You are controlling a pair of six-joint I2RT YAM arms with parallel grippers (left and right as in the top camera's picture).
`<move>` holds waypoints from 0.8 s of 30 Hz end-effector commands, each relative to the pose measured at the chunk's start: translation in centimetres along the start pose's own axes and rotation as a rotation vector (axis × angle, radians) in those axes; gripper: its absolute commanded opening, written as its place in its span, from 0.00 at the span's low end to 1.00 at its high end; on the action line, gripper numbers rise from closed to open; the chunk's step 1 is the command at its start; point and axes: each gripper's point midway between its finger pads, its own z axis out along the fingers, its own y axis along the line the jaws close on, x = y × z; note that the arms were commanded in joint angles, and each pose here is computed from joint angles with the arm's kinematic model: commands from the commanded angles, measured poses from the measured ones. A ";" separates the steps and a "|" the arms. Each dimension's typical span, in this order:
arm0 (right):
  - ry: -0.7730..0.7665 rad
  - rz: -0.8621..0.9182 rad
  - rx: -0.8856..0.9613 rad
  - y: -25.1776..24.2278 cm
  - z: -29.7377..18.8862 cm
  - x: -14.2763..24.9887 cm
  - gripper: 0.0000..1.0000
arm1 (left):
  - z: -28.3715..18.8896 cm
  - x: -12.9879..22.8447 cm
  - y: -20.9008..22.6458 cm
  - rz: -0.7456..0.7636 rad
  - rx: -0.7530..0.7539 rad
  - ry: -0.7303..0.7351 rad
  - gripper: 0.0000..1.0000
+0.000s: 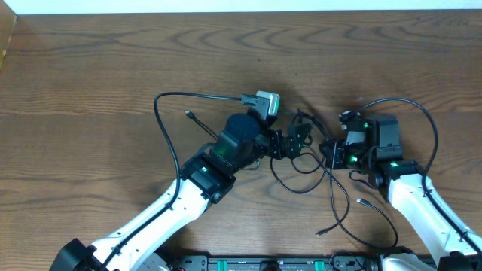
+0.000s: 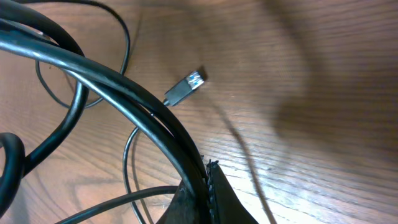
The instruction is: Untangle cables
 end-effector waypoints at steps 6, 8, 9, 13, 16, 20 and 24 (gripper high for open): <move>-0.027 -0.071 -0.022 1.7 -0.4 -0.4 0.01 | 3.2 4.0 1.5 -0.018 -0.069 0.096 0.71; -0.044 -0.081 -0.030 2.1 -0.9 -0.7 0.01 | 4.1 5.2 1.5 -0.015 -0.065 0.124 0.31; -0.053 -0.088 -0.032 2.2 -1.1 -0.9 0.01 | 4.3 5.5 1.5 -0.014 -0.064 0.128 0.20; -0.080 -0.113 -0.027 2.3 -2.0 -1.3 0.01 | 4.1 4.5 2.1 -0.011 -0.080 0.102 0.08; -0.103 -0.072 0.063 0.3 -3.4 -1.4 0.01 | 3.4 2.6 3.4 -0.016 -0.105 0.056 0.08; -0.159 0.104 0.325 -5.0 -6.8 -1.2 0.01 | 2.1 -0.1 5.9 -0.051 -0.157 -0.004 0.07; -0.268 0.328 0.719 -11.5 -12.7 0.3 0.01 | 0.8 -1.8 8.1 -0.080 -0.206 -0.041 0.08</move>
